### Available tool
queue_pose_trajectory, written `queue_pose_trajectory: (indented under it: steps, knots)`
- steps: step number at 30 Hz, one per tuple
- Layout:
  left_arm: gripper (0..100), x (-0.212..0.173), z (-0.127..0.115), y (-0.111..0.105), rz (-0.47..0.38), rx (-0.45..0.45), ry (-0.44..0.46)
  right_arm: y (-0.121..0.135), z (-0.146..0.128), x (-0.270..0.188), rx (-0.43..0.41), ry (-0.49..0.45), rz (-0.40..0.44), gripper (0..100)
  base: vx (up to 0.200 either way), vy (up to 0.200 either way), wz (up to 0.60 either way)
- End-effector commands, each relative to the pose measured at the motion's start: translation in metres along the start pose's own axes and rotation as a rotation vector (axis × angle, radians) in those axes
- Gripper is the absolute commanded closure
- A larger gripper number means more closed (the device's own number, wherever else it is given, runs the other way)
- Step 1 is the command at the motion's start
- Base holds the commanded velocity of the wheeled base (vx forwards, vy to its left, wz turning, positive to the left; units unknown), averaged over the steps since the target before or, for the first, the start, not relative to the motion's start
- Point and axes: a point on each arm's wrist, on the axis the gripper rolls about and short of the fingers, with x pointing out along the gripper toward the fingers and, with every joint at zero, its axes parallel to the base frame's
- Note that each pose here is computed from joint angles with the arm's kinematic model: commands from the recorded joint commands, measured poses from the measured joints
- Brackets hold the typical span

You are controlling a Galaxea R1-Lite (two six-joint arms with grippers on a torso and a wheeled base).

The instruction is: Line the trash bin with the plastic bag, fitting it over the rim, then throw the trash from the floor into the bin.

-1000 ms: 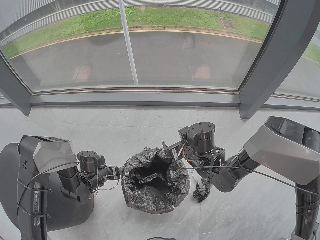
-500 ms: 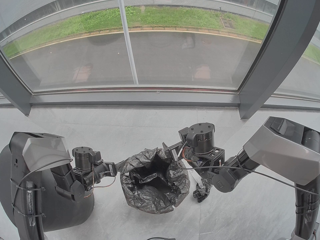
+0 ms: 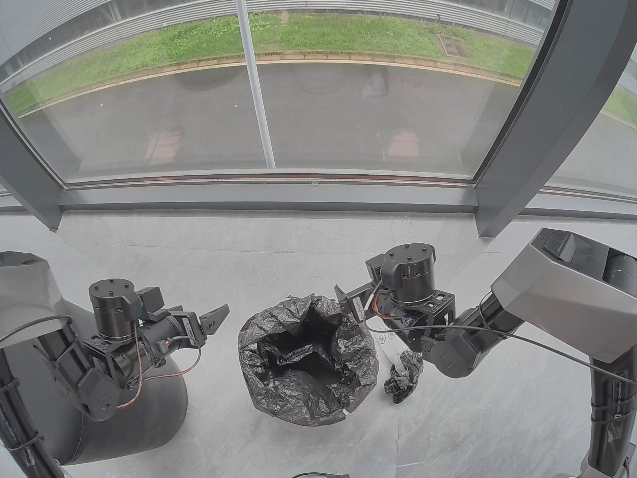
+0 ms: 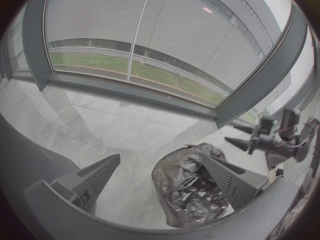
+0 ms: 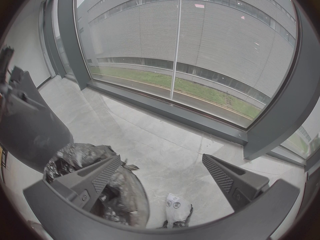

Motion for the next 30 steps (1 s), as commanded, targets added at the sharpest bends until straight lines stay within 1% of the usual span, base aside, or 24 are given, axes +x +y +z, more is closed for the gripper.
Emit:
queue_pose_trajectory:
  steps: [1, 5, 6, 8, 9, 10, 13, 14, 15, 16, 18, 20, 22, 26, 28, 30]
  knots:
    - [0, -0.054, 0.029, -0.023, -0.075, -0.028, -0.142, -0.027, -0.009, 0.009, 0.013, 0.053, -0.056, 0, 0.0, 0.0, 0.0]
    - [0, -0.061, 0.036, -0.025, -0.081, -0.03, -0.177, -0.028, -0.008, 0.006, 0.028, 0.094, -0.051, 0, 0.0, 0.0, 0.0]
    - [0, -0.063, 0.038, -0.025, -0.066, -0.032, -0.193, -0.03, -0.003, 0.003, 0.034, 0.136, -0.047, 0, 0.0, 0.0, 0.0]
    - [0, -0.063, 0.04, -0.025, -0.048, -0.032, -0.21, -0.033, 0.003, 0.004, 0.047, 0.184, -0.048, 0, 0.0, 0.0, 0.0]
    - [0, -0.063, 0.04, -0.025, -0.048, -0.032, -0.21, -0.033, 0.003, 0.004, 0.047, 0.184, -0.048, 0, 0.0, 0.0, 0.0]
    - [0, -0.062, 0.041, -0.025, -0.038, -0.033, -0.215, -0.034, 0.01, 0.009, 0.082, 0.233, -0.052, 0, 0.0, 0.0, 0.0]
    - [0, -0.063, 0.042, -0.024, -0.035, -0.034, -0.219, -0.037, 0.021, 0.019, 0.135, 0.331, -0.05, 0, 0.0, 0.0, 0.0]
    - [0, -0.063, 0.042, -0.024, -0.034, -0.034, -0.218, -0.038, 0.022, 0.022, 0.147, 0.357, -0.047, 0, 0.0, 0.0, 0.0]
    - [0, -0.063, 0.042, -0.024, -0.034, -0.034, -0.218, -0.038, 0.022, 0.022, 0.147, 0.357, -0.047, 0, 0.0, 0.0, 0.0]
    - [0, -0.062, 0.042, -0.023, -0.033, -0.034, -0.22, -0.04, 0.025, 0.031, 0.182, 0.404, -0.039, 0, 0.0, 0.0, 0.0]
    - [0, -0.062, 0.042, -0.022, -0.033, -0.037, -0.218, -0.039, 0.03, 0.038, 0.216, 0.423, -0.032, 0, 0.0, 0.0, 0.0]
    - [0, -0.062, 0.043, -0.021, -0.032, -0.036, -0.22, -0.039, 0.032, 0.043, 0.22, 0.43, -0.028, 0, 0.0, 0.0, 0.0]
    - [0, -0.062, 0.043, -0.021, -0.031, -0.036, -0.221, -0.04, 0.031, 0.052, 0.215, 0.458, -0.032, 0, 0.0, 0.0, 0.0]
    - [0, -0.062, 0.043, -0.02, -0.029, -0.038, -0.221, -0.052, 0.022, 0.068, 0.213, 0.529, -0.052, 0, 0.0, 0.0, 0.0]
    - [0, -0.062, 0.043, -0.02, -0.029, -0.039, -0.221, -0.053, 0.017, 0.076, 0.217, 0.538, -0.037, 0, 0.0, 0.0, 0.0]
    - [0, -0.062, 0.043, -0.02, -0.029, -0.039, -0.221, -0.053, 0.013, 0.083, 0.204, 0.544, -0.022, 0, 0.0, 0.0, 0.0]
